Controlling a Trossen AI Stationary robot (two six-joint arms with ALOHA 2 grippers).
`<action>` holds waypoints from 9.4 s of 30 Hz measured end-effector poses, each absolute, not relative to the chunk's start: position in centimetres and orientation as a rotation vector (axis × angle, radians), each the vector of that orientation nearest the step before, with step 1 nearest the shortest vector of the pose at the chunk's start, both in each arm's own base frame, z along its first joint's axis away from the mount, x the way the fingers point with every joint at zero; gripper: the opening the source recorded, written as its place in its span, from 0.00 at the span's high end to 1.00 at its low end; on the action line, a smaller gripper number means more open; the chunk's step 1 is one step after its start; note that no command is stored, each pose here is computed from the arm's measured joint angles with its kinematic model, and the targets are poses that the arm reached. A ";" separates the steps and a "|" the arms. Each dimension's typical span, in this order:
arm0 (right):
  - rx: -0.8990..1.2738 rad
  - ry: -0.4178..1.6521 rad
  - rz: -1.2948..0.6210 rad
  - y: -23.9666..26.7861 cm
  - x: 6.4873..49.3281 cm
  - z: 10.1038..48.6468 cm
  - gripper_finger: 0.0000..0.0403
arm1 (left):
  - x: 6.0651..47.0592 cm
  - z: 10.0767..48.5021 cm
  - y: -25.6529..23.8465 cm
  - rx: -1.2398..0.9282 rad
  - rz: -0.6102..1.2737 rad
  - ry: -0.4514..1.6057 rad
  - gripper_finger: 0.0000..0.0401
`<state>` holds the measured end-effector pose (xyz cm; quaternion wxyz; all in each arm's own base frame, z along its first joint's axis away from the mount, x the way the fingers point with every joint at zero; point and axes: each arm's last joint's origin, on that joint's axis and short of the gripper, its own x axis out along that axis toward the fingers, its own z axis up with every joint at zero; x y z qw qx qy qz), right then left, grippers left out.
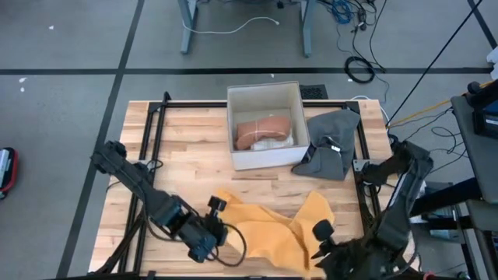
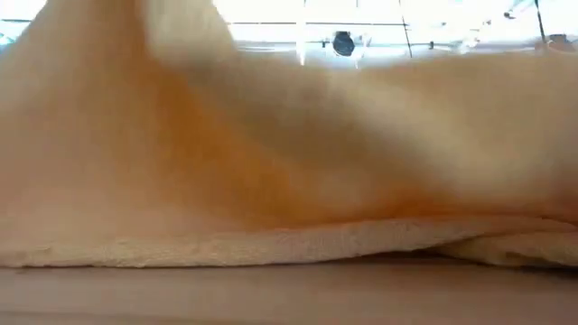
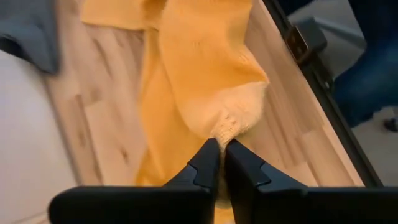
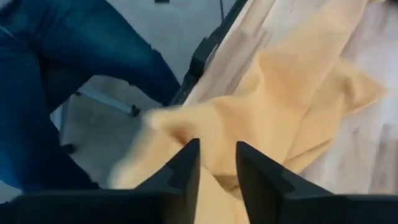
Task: Fold towel
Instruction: Fold the orange towel
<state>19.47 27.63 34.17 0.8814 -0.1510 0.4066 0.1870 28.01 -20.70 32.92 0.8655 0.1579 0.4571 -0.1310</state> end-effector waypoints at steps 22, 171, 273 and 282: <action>-0.563 0.875 -0.037 32.5 23.9 21.1 0.62 | 30.1 21.4 -27.6 0.466 -0.156 1.125 0.82; -0.312 0.320 0.593 -1.2 9.7 47.0 0.62 | 19.4 38.0 -4.5 0.304 -0.256 0.510 0.82; 0.258 0.155 0.268 0.1 14.7 18.5 0.62 | 19.3 12.5 -7.3 -0.108 0.008 0.460 0.82; 0.221 0.161 0.261 0.8 16.6 17.5 0.62 | 20.5 10.8 -5.2 -0.179 0.149 0.496 0.82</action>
